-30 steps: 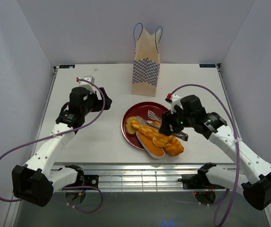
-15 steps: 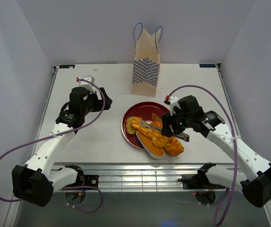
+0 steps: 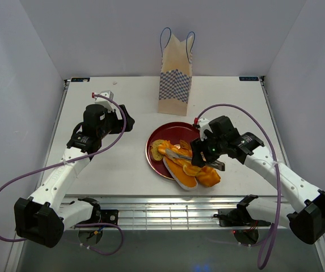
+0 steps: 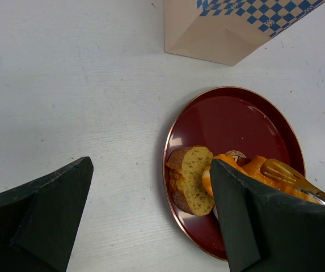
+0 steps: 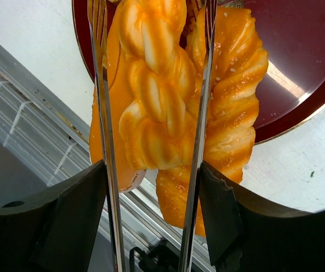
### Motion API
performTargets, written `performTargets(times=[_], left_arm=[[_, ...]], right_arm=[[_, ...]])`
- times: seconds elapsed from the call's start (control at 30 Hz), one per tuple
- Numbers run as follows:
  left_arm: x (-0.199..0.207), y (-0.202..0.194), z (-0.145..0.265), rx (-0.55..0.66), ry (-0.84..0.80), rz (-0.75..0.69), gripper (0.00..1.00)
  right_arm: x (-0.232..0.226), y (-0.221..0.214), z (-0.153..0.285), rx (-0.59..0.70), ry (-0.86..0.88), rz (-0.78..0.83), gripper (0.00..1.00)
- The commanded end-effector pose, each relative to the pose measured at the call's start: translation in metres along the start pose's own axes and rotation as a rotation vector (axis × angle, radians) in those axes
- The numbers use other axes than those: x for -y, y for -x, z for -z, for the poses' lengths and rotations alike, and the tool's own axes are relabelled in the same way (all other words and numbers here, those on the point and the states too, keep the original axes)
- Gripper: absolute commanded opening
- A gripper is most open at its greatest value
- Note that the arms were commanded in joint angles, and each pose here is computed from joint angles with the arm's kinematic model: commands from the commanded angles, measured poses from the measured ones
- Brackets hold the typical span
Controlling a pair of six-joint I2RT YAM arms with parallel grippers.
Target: Place the fake bread into the paper bag
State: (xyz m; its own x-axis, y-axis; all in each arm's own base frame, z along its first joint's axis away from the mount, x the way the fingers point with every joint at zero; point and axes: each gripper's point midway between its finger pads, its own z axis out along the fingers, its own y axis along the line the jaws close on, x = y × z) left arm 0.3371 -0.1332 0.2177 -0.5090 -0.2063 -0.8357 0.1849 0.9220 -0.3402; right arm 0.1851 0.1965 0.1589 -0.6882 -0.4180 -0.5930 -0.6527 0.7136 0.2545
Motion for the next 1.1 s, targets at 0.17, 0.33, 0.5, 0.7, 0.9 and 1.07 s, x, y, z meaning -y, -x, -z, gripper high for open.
performTargets(times=[0.17,0.33,0.5,0.7,0.9,1.07], left_arm=[[0.010,0.019,0.009,0.048,-0.031,-0.005,0.94],[0.010,0.020,0.009,0.052,-0.032,-0.006,0.94],[0.010,0.020,0.010,0.050,-0.033,-0.006,0.94],[0.011,0.019,0.009,0.048,-0.034,-0.004,0.94],[0.011,0.019,0.009,0.048,-0.034,-0.004,0.94],[0.010,0.019,0.009,0.049,-0.031,-0.004,0.94]], right_arm=[[-0.005,0.005,-0.013,0.004,0.011,0.029,0.68],[-0.007,0.008,-0.017,-0.007,-0.007,0.042,0.68],[-0.005,0.007,-0.019,-0.017,-0.042,0.053,0.64],[-0.004,0.016,-0.013,0.018,-0.072,0.054,0.50],[0.000,0.032,-0.004,0.082,-0.114,0.049,0.46],[0.008,0.046,0.002,0.136,-0.172,0.024,0.45]])
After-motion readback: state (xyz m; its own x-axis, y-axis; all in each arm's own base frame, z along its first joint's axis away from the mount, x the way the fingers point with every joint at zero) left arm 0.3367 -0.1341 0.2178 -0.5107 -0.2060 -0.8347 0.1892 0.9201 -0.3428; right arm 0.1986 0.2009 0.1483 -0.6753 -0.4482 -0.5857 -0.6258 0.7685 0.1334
